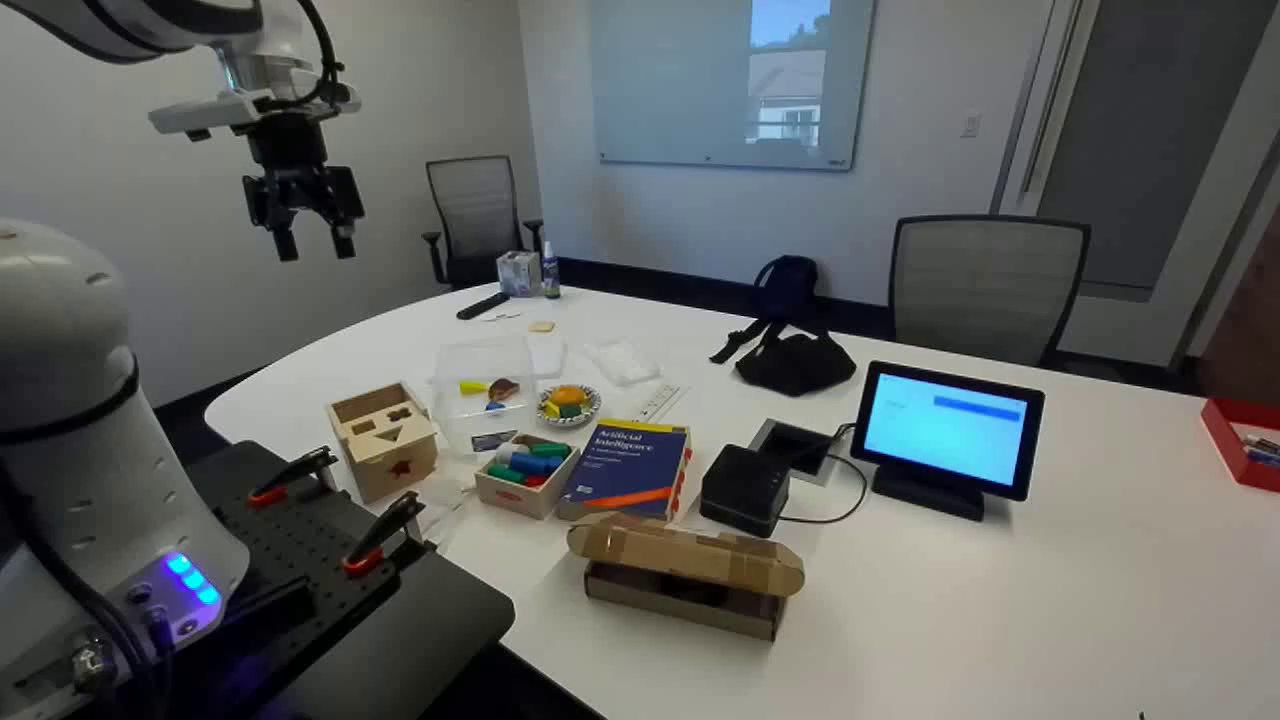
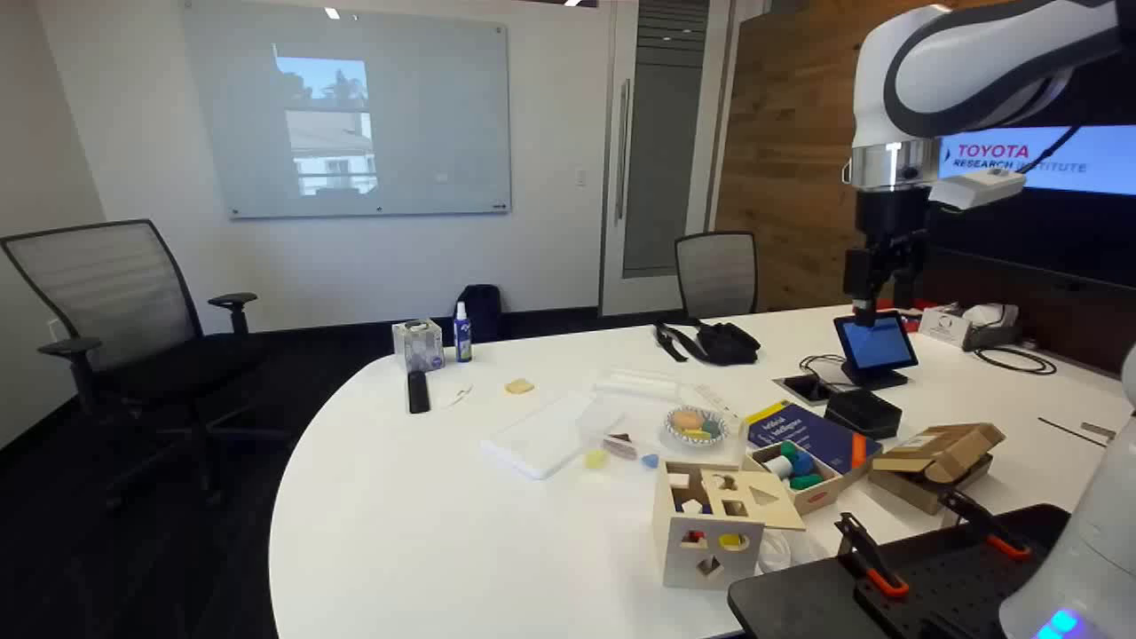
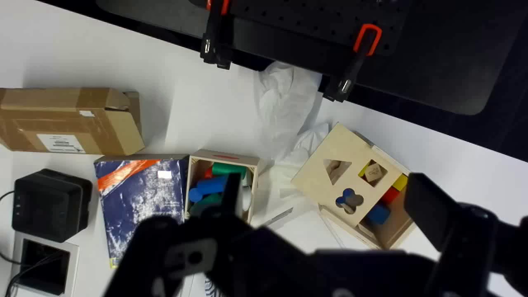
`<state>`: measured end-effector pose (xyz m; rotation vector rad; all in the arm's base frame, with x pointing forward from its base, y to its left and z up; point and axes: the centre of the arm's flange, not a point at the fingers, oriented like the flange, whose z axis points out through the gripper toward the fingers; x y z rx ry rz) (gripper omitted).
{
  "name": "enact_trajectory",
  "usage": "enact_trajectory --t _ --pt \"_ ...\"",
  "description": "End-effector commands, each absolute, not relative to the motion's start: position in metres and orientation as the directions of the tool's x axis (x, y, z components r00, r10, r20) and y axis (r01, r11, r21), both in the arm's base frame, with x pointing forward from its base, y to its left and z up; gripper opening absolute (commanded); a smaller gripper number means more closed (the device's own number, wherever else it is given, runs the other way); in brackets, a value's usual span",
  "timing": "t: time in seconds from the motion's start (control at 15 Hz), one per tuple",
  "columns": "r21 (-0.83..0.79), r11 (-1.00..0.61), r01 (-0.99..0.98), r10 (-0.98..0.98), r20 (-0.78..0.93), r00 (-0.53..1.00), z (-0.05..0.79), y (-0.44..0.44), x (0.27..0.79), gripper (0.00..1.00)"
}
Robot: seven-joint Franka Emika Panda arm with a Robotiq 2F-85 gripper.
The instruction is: Remove one blue block from the clear container then place the block in the bowl.
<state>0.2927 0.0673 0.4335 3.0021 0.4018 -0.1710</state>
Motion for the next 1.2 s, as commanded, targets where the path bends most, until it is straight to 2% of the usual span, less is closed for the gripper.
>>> enact_trajectory --t 0.0,0.33,0.8,1.13 --pt "0.092 -0.959 0.267 0.255 -0.126 0.959 0.434 0.067 0.293 1.00" --pt "0.109 -0.962 0.251 0.241 -0.102 0.965 0.429 0.073 0.305 1.00" --pt "0.050 -0.976 0.213 0.218 0.162 0.962 0.393 0.090 0.436 1.00" --pt "0.013 -0.976 0.216 0.213 0.219 0.952 0.334 0.094 0.511 1.00"
